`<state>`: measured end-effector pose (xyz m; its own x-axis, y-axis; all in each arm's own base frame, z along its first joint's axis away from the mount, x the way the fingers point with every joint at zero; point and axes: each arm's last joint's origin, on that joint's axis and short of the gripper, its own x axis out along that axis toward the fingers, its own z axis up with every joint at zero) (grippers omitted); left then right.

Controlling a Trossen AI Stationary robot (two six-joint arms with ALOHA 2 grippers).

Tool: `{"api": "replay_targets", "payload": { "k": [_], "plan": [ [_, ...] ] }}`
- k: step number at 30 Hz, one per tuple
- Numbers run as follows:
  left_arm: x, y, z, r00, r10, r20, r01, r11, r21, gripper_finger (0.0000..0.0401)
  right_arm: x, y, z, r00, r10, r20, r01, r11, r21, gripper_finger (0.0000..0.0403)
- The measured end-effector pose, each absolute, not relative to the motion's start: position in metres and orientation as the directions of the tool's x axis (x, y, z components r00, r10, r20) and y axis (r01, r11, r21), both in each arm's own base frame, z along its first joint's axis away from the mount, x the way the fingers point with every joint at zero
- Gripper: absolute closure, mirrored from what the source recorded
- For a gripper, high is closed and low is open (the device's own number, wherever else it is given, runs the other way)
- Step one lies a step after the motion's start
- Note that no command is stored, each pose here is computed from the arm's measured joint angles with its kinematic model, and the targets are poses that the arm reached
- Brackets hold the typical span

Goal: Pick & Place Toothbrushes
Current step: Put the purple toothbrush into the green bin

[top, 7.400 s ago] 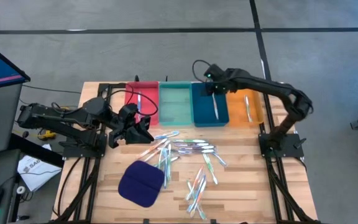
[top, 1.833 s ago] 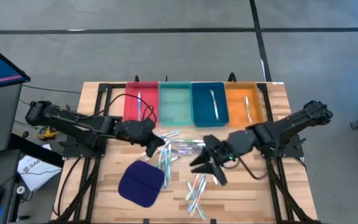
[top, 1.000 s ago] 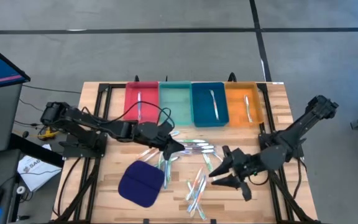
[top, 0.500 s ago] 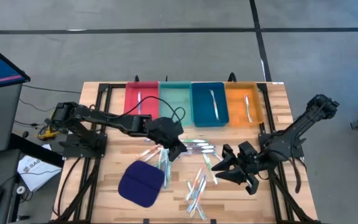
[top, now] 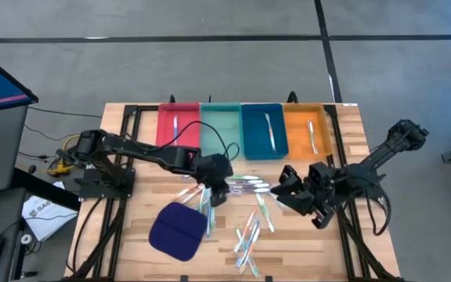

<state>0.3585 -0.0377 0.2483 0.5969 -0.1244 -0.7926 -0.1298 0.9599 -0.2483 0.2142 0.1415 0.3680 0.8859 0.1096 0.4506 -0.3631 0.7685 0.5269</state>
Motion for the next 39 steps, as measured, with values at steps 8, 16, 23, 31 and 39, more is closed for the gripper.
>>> {"api": "replay_targets", "payload": {
  "k": [8,16,23,31,39],
  "plan": [
    [0.357,-0.033,0.231,0.503,-0.052,-0.863,0.042,0.998,-0.036,0.0334,0.221,0.132,0.368,0.891,0.07,0.448,-0.329,0.782,0.53,0.0278],
    [0.372,-0.025,0.198,0.448,-0.016,-0.894,0.01,1.0,-0.013,0.0329,0.224,0.133,0.364,0.9,0.075,0.43,-0.318,0.787,0.528,0.0278],
    [0.375,-0.034,0.18,0.399,-0.074,-0.914,0.053,0.997,-0.058,0.0274,0.223,0.134,0.364,0.901,0.079,0.427,-0.32,0.787,0.527,0.0278],
    [0.378,-0.035,0.177,0.411,-0.006,-0.912,0.06,0.998,0.021,0.0236,0.223,0.136,0.363,0.904,0.091,0.417,-0.321,0.789,0.524,0.0278],
    [0.381,-0.035,0.168,0.404,0.01,-0.915,0.057,0.998,0.036,0.0237,0.223,0.136,0.362,0.908,0.093,0.409,-0.316,0.792,0.522,0.0278]
  ]
}}
